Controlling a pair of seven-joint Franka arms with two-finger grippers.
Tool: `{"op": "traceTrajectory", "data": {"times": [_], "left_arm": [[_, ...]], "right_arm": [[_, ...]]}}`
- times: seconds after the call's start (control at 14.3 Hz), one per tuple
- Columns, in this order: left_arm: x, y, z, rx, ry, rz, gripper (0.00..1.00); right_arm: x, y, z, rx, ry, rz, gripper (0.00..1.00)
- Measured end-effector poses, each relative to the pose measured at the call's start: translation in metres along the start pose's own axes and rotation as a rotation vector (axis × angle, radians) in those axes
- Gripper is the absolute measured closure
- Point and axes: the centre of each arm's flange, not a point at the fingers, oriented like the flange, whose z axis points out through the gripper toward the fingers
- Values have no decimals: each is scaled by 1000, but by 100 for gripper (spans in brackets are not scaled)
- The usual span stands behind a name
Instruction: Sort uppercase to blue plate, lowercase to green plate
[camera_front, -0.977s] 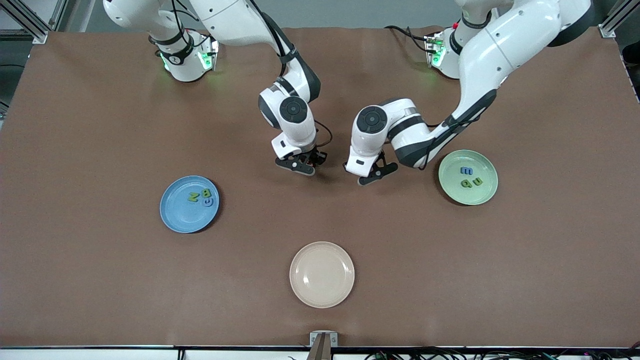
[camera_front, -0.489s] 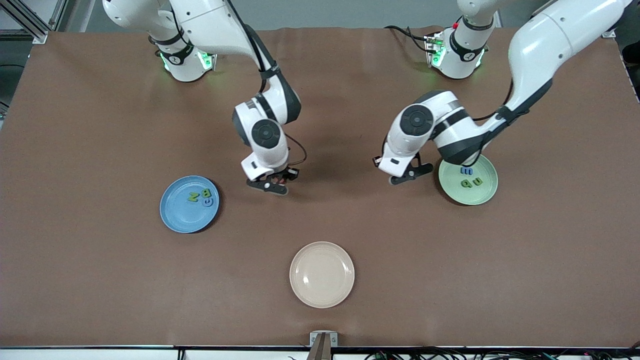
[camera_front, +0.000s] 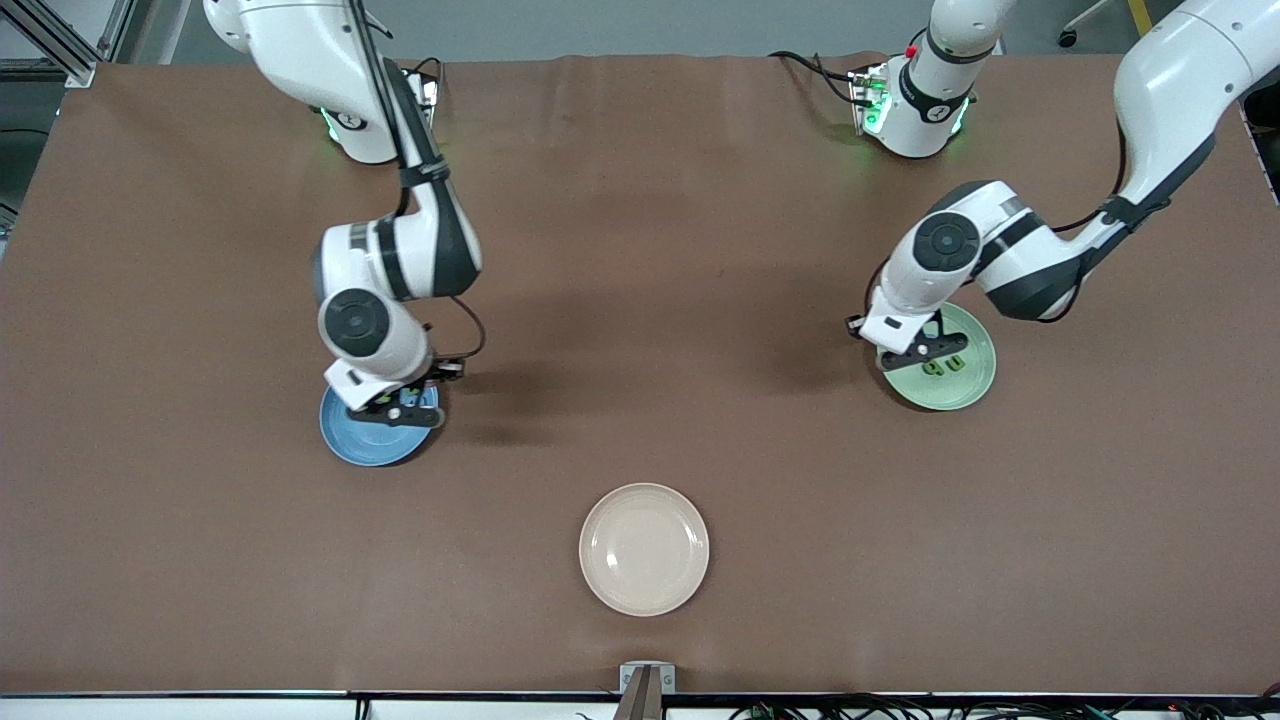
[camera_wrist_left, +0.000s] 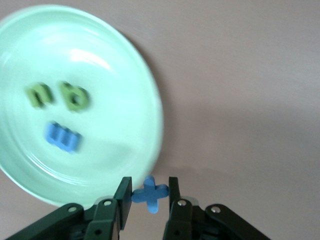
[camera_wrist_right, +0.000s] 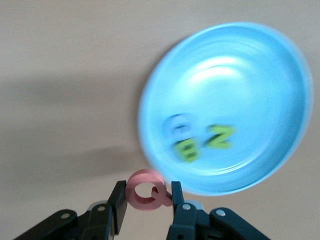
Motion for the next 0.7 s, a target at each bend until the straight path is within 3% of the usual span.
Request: {"op": "traceTrajectory", "data": {"times": [0.35, 0.7], "left_arm": [[19, -66, 26, -27, 25, 43, 67], [13, -66, 37, -34, 15, 60, 67]], "right_arm": [[24, 93, 15, 24, -6, -58, 59], [29, 113, 25, 23, 9, -60, 59]]}}
